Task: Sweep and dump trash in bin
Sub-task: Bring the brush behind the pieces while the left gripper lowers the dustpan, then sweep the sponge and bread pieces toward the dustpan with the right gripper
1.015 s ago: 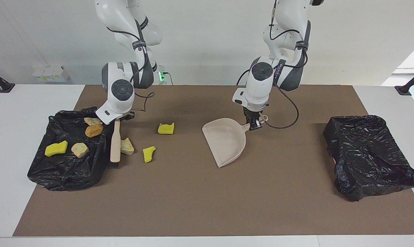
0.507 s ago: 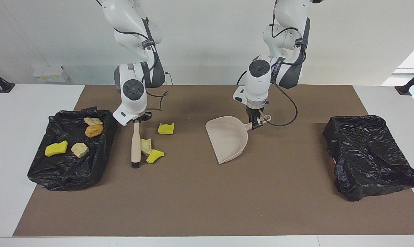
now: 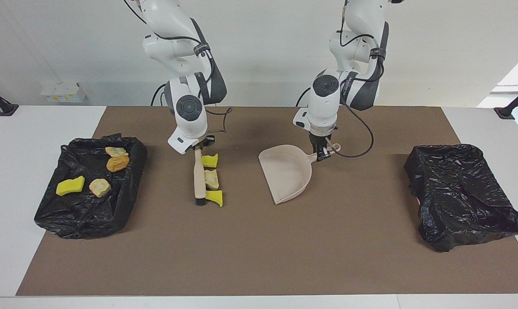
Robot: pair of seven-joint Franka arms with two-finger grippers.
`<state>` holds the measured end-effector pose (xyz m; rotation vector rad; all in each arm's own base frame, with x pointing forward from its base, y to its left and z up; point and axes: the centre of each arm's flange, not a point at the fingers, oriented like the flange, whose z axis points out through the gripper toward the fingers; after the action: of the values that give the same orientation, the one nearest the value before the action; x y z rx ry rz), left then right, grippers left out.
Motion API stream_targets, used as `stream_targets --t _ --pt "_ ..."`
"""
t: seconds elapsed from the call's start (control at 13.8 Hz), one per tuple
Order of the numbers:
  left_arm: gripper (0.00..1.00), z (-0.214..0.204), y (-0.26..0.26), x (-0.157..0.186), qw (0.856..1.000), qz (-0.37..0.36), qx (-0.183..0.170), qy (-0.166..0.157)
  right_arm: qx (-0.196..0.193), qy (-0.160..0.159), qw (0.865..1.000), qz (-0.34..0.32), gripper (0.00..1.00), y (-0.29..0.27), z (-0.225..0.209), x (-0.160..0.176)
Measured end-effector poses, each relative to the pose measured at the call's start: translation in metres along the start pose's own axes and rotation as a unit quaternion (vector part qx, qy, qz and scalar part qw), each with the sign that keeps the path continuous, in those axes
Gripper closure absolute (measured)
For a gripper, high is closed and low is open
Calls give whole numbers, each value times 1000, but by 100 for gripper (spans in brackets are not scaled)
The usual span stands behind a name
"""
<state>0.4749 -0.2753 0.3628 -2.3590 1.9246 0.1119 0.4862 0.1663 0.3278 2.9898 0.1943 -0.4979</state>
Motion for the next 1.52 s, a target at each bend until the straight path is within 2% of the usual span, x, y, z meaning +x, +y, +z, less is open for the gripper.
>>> stream_targets --t 0.22,0.51,0.8,1.09,1.23,1.52 --pt "68 2 0 -1 1000 -1 0 0 37 -7 999 -11 74 -39 -3 -10" --pt "68 4 -4 -6 1000 -6 -1 -1 48 -8 999 -24 74 -102 -7 -35" --pt "68 5 -7 -10 1000 -9 -2 -1 91 -19 995 -31 74 -142 -13 -56" --pt "68 6 -9 -13 1000 -11 -3 -1 143 -13 990 9 74 -176 -22 -67" --pt "68 6 -9 -14 1000 -11 -3 -2 154 -16 987 30 74 -184 -31 -71" --pt "68 7 -11 -16 1000 -13 -4 -2 150 -56 985 61 74 -152 -60 -86"
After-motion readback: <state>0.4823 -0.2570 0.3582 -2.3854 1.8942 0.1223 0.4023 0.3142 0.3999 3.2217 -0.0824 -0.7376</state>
